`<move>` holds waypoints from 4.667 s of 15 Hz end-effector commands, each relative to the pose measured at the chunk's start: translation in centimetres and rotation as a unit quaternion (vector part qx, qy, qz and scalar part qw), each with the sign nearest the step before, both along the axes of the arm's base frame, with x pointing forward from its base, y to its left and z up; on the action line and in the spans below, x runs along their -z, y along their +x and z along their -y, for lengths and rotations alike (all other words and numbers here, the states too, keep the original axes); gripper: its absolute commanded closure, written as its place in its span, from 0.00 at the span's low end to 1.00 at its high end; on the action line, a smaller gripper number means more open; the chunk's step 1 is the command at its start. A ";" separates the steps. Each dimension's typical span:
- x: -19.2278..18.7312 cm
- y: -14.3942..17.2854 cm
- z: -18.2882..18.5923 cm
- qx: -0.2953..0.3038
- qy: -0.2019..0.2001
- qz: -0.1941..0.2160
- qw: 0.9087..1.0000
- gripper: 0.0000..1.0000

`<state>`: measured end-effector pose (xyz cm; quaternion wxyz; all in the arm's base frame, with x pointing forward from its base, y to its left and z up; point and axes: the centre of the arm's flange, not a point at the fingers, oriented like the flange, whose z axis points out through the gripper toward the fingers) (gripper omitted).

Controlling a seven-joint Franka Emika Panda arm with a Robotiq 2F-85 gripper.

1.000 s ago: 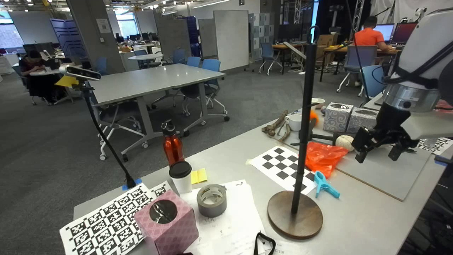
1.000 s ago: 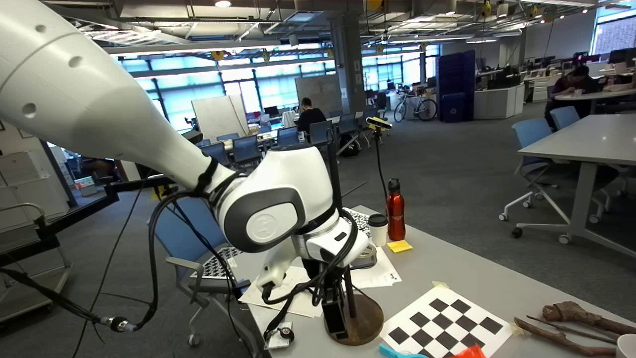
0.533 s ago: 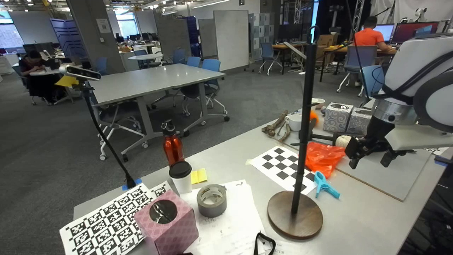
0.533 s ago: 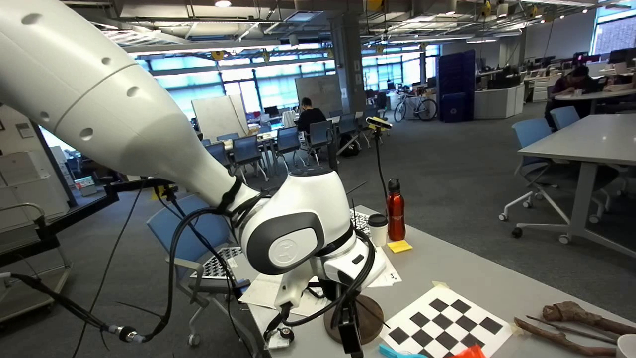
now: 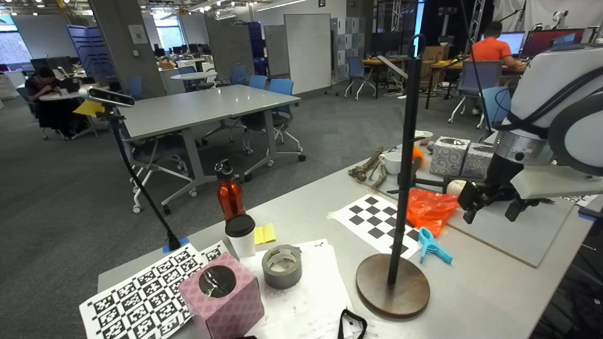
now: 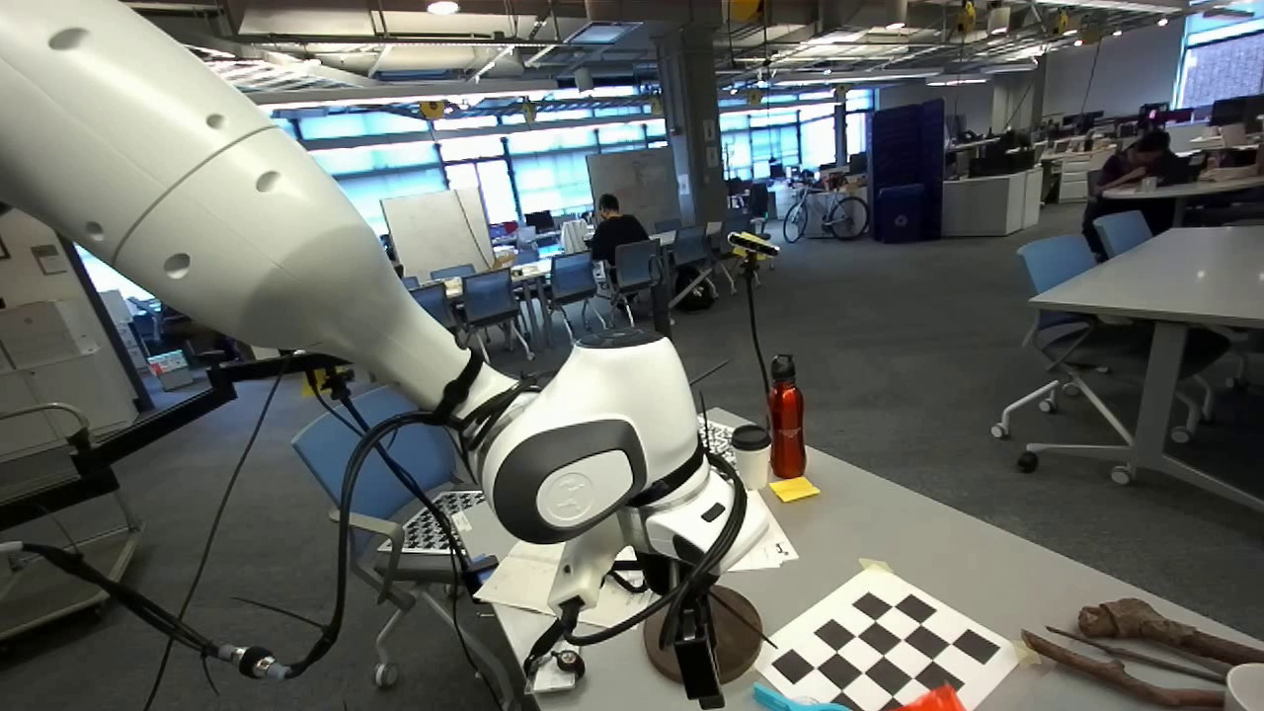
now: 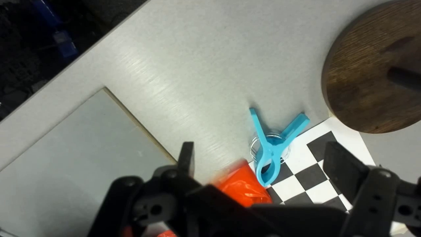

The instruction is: Take the peg from the table and hang it on the black stand

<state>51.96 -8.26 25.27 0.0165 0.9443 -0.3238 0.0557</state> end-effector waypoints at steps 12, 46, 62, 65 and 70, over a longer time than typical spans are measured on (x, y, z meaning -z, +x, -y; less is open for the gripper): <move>7.5 4.5 0.7 -0.004 -0.006 0.020 1.000 0.00; 17.6 11.6 1.6 0.019 0.012 0.030 0.999 0.26; 11.2 9.4 3.1 0.000 -0.020 0.024 1.000 0.62; 8.2 9.5 3.1 -0.021 -0.020 0.032 0.999 0.62; 3.5 9.5 3.4 -0.061 -0.022 0.033 0.997 0.62</move>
